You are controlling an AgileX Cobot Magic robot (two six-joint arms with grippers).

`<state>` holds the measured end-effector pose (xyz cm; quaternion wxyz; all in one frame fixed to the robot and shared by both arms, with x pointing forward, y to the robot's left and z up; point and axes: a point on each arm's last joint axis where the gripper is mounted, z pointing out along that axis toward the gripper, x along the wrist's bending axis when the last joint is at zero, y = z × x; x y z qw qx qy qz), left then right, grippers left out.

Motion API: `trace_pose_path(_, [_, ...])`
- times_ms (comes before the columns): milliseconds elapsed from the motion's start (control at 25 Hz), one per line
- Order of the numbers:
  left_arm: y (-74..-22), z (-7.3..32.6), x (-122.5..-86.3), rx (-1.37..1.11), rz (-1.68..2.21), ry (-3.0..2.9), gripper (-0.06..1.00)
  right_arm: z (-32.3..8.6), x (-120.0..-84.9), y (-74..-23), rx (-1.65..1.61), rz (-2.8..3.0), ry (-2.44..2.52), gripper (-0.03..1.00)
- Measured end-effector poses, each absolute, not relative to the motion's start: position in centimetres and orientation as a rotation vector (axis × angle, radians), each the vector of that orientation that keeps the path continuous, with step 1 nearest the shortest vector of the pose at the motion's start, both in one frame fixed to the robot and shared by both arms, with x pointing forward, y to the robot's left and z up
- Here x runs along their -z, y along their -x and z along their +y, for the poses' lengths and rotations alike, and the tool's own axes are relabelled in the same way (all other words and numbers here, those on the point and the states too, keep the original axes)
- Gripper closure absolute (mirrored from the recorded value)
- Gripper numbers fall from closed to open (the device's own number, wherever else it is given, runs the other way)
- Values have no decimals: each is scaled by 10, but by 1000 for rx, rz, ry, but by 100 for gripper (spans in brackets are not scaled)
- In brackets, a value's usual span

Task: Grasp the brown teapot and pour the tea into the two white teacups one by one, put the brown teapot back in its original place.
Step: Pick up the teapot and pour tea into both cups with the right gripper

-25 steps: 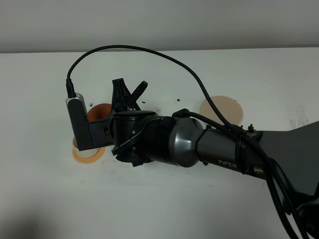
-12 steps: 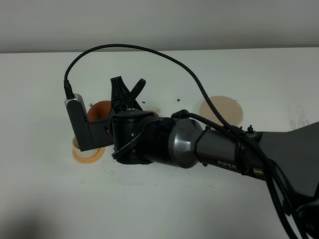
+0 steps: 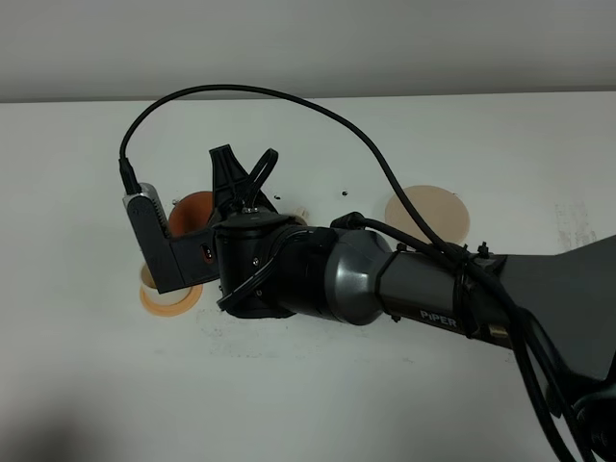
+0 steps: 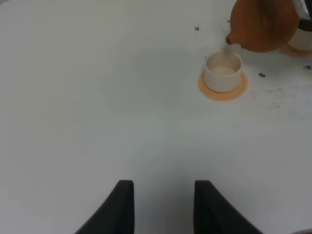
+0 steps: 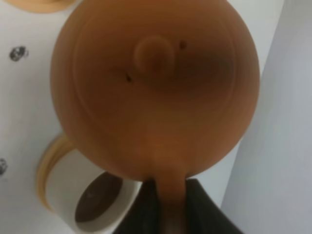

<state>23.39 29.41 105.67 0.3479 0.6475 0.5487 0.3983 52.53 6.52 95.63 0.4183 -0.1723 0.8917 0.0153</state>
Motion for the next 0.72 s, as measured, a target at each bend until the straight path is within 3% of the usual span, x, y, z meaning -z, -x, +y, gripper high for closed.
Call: trace_pose_path(720, [-234, 294, -1057, -1033, 1423, -1679, 64, 67, -952, -529, 12, 2178, 510, 88])
